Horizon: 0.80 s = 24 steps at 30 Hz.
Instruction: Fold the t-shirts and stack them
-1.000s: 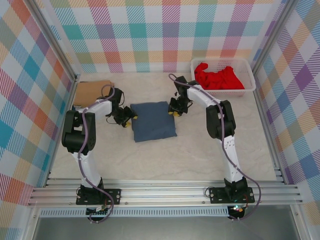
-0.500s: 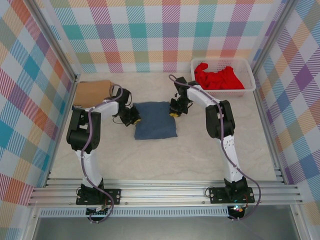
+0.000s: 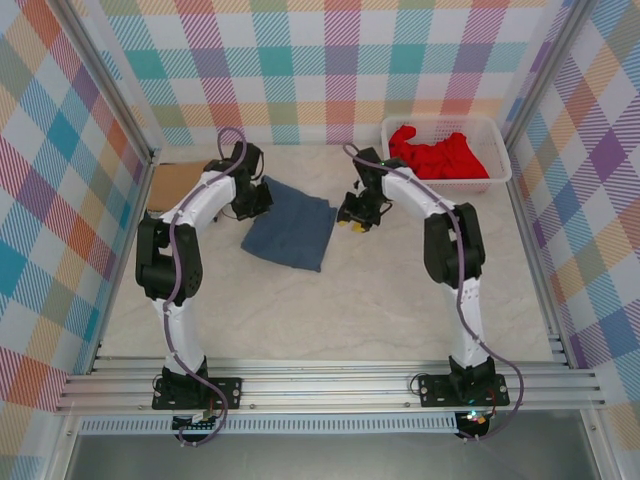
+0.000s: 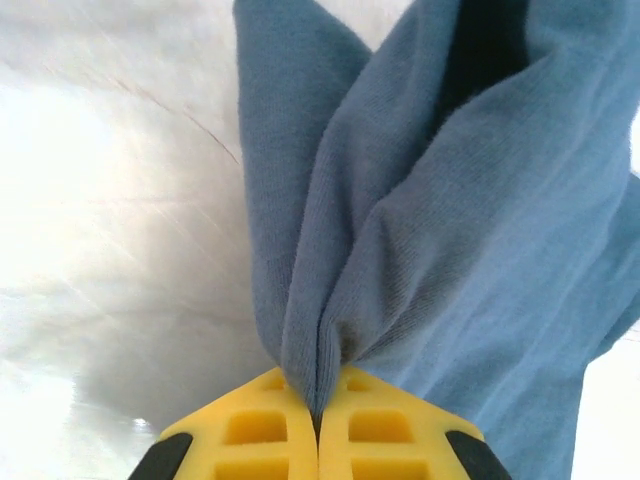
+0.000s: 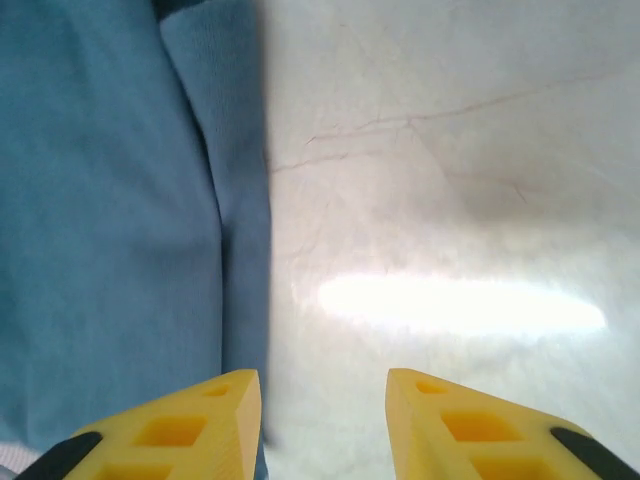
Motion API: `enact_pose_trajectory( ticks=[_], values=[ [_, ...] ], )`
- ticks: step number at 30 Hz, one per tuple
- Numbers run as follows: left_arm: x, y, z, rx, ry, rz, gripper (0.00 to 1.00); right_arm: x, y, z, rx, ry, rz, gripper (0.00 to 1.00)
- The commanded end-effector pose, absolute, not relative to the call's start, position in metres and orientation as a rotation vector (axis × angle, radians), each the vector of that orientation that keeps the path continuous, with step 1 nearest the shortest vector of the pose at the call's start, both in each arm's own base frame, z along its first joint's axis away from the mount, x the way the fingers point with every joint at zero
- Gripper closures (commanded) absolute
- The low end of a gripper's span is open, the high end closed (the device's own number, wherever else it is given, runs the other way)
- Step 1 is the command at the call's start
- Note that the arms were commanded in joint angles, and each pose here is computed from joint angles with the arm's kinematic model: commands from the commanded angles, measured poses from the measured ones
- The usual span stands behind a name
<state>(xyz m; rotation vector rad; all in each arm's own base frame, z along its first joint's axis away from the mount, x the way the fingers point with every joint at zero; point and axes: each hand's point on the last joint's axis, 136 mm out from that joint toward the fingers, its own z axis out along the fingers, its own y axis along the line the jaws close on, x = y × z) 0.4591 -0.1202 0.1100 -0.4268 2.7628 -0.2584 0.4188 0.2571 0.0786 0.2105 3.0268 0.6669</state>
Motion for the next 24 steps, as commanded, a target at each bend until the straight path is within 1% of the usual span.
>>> enact_pose_trajectory(
  ticks=[1, 5, 9, 15, 19, 24],
  values=[
    [0.457, -0.091, 0.123, -0.240, 2.783, 0.049, 1.00, 0.411, 0.253, 0.125, 0.187, 2.939, 0.692, 0.61],
    [0.476, -0.068, 0.145, -0.179, 2.720, 0.192, 1.00, 0.401, 0.253, 0.144, 0.164, 2.914, 0.749, 0.61],
    [0.499, -0.058, 0.167, -0.096, 2.642, 0.290, 1.00, 0.393, 0.255, 0.153, 0.141, 2.919, 0.794, 0.62],
    [0.528, -0.031, 0.196, -0.121, 2.561, 0.409, 1.00, 0.385, 0.258, 0.157, 0.122, 2.929, 0.840, 0.62],
    [0.538, -0.018, 0.213, -0.096, 2.518, 0.477, 1.00, 0.379, 0.256, 0.154, 0.117, 2.946, 0.839, 0.62],
    [0.539, 0.008, 0.226, -0.105, 2.488, 0.569, 1.00, 0.373, 0.254, 0.149, 0.119, 2.970, 0.832, 0.62]
  ],
)
